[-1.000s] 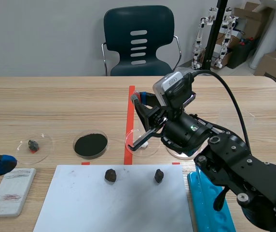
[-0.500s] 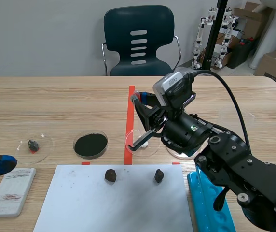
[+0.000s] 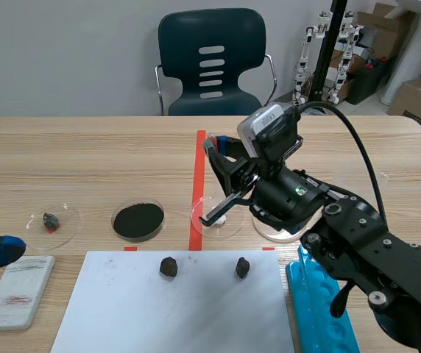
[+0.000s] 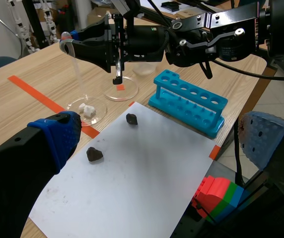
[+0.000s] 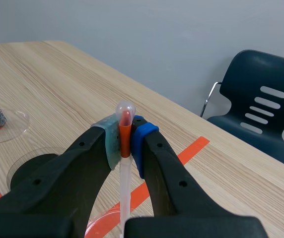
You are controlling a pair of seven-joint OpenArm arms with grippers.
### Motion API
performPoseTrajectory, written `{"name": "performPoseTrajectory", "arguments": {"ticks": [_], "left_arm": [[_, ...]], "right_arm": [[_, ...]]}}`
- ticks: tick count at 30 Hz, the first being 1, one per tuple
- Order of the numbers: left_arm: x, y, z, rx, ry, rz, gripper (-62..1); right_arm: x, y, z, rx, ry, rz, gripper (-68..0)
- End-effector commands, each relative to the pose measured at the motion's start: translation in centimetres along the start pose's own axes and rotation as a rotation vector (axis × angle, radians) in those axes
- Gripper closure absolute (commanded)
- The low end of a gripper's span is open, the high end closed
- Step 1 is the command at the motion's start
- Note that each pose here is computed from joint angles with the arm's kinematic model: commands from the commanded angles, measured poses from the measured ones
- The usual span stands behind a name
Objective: Squeeze the dropper onto the mineral
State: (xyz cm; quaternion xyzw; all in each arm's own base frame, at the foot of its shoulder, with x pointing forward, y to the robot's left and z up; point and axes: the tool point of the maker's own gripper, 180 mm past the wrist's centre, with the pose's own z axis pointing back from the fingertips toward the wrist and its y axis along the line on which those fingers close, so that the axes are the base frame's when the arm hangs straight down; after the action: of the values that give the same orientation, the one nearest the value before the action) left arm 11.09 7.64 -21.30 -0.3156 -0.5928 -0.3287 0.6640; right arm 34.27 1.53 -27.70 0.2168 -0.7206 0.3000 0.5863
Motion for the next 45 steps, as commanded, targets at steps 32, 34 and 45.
{"name": "performPoseTrajectory", "arguments": {"ticks": [32, 34, 45], "left_arm": [[0.54, -0.18, -0.05, 0.005, -0.027, 0.017, -62.3], [0.54, -0.18, -0.05, 0.005, -0.027, 0.017, -62.3], [0.54, -0.18, -0.05, 0.005, -0.027, 0.017, -62.3]], "right_arm": [[1.46, -1.03, -0.6, -0.021, -0.041, -0.012, -1.0], [1.46, -1.03, -0.6, -0.021, -0.041, -0.012, -1.0], [1.47, -0.91, -0.61, -0.013, -0.041, -0.016, -1.0]]}}
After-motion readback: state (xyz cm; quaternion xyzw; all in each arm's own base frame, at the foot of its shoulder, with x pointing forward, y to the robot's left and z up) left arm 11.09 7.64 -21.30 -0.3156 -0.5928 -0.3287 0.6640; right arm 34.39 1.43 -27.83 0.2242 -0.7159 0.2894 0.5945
